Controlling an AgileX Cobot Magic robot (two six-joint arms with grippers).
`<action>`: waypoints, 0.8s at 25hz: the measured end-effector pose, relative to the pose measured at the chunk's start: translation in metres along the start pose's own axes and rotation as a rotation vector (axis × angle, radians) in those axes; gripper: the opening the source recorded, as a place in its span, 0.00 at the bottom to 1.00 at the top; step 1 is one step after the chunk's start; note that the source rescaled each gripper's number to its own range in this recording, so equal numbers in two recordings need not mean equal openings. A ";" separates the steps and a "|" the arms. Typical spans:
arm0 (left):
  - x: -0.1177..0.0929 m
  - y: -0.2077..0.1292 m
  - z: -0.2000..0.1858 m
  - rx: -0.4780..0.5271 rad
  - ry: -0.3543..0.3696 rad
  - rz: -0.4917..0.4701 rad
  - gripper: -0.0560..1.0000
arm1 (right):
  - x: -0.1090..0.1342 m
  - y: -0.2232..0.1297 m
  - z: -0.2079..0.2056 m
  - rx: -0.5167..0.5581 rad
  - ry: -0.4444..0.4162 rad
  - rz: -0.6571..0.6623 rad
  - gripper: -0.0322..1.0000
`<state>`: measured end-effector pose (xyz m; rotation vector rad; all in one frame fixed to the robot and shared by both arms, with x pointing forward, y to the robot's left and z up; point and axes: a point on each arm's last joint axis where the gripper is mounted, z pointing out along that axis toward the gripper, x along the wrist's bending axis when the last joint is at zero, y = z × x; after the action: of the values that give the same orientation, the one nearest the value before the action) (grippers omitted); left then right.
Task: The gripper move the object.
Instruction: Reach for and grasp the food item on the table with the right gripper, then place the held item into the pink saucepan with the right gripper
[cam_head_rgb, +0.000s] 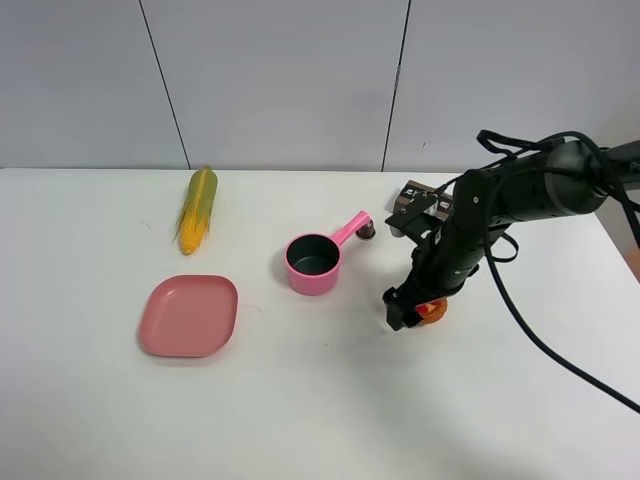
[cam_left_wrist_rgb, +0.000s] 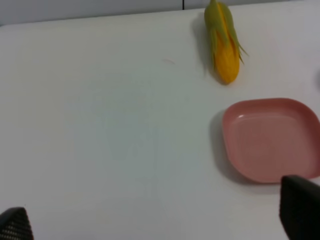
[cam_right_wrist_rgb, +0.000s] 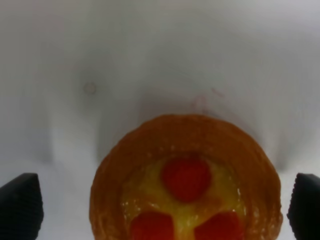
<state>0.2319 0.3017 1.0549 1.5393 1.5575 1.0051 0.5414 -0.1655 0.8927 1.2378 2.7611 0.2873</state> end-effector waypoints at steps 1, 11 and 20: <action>0.000 0.000 0.000 0.000 0.000 0.000 1.00 | 0.000 0.000 0.001 0.003 -0.001 0.001 1.00; 0.000 0.000 0.000 0.000 0.000 0.000 1.00 | -0.005 -0.002 0.003 0.009 -0.006 0.062 0.09; 0.000 0.000 0.000 0.000 0.000 0.000 1.00 | -0.006 -0.002 -0.006 -0.004 -0.008 0.080 0.04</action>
<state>0.2319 0.3017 1.0549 1.5393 1.5575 1.0051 0.5430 -0.1716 0.8979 1.3478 2.7066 0.2937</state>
